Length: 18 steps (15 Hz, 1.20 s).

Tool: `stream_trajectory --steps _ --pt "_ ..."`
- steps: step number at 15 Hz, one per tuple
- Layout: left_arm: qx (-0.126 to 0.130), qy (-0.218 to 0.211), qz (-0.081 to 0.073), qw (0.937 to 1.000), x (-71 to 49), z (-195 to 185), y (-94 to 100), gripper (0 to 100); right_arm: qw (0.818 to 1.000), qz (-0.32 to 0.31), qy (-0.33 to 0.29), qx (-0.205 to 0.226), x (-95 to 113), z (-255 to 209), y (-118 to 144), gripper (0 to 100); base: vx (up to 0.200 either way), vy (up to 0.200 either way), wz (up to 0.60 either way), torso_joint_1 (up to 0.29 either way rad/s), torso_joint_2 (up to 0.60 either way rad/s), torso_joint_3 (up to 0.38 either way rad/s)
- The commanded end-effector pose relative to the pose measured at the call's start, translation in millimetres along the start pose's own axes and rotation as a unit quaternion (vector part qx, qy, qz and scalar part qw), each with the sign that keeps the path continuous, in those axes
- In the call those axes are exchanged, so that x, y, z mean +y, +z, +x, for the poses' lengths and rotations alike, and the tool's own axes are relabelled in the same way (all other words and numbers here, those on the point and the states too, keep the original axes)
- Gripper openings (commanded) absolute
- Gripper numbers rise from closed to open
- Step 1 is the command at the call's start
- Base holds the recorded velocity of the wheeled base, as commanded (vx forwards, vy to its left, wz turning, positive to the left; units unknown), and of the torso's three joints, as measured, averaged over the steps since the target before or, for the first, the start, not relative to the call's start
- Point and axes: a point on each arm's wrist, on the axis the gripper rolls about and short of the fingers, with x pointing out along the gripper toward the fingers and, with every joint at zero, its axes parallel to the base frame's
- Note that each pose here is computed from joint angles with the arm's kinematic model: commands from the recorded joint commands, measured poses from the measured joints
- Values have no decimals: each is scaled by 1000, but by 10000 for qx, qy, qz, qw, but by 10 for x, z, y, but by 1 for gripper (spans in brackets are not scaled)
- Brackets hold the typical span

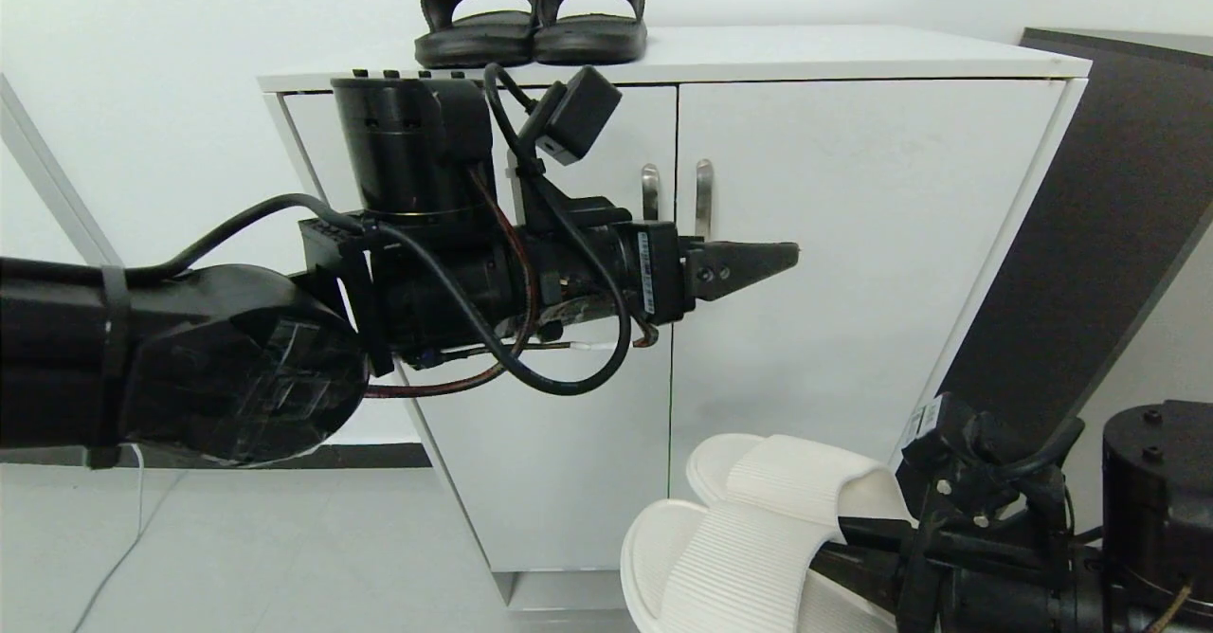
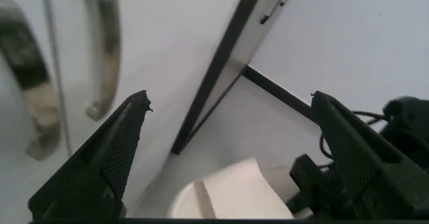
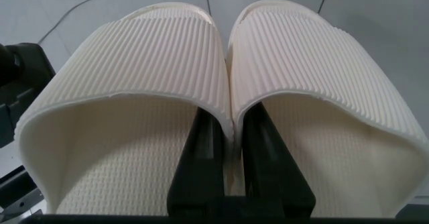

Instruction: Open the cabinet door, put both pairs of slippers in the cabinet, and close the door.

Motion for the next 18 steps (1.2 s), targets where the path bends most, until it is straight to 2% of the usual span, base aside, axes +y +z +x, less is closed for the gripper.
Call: stream_trajectory --steps 1,3,5,6,10,11,13,18 --pt "-85 83 25 9999 43 22 46 100 10000 3 2 27 -1 9 -10 0 0 0 0 0 0 0" --pt "-171 181 54 9997 109 9 101 100 10000 2 2 20 0 6 -8 0 0 0 0 0 0 0" --pt "-125 349 14 9993 262 36 62 100 10000 -2 9 5 4 -1 -3 0 0 0 0 0 0 0" --pt "-123 373 18 9992 294 66 53 100 10000 1 2 12 0 -2 -7 0 0 0 0 0 0 0" --pt "-208 370 37 9991 370 178 83 100 10000 1 2 12 0 -2 -7 0 0 0 0 0 0 0" --pt "-211 376 -17 9991 396 221 78 100 10000 0 2 4 1 -5 -5 0 0 0 0 0 0 0" --pt "-205 377 -21 9991 423 263 68 100 10000 0 2 4 1 -5 -5 0 0 0 0 0 0 0" --pt "-178 439 -50 9989 441 292 44 100 10000 1 2 12 0 -2 -7 0 0 0 0 0 0 0"
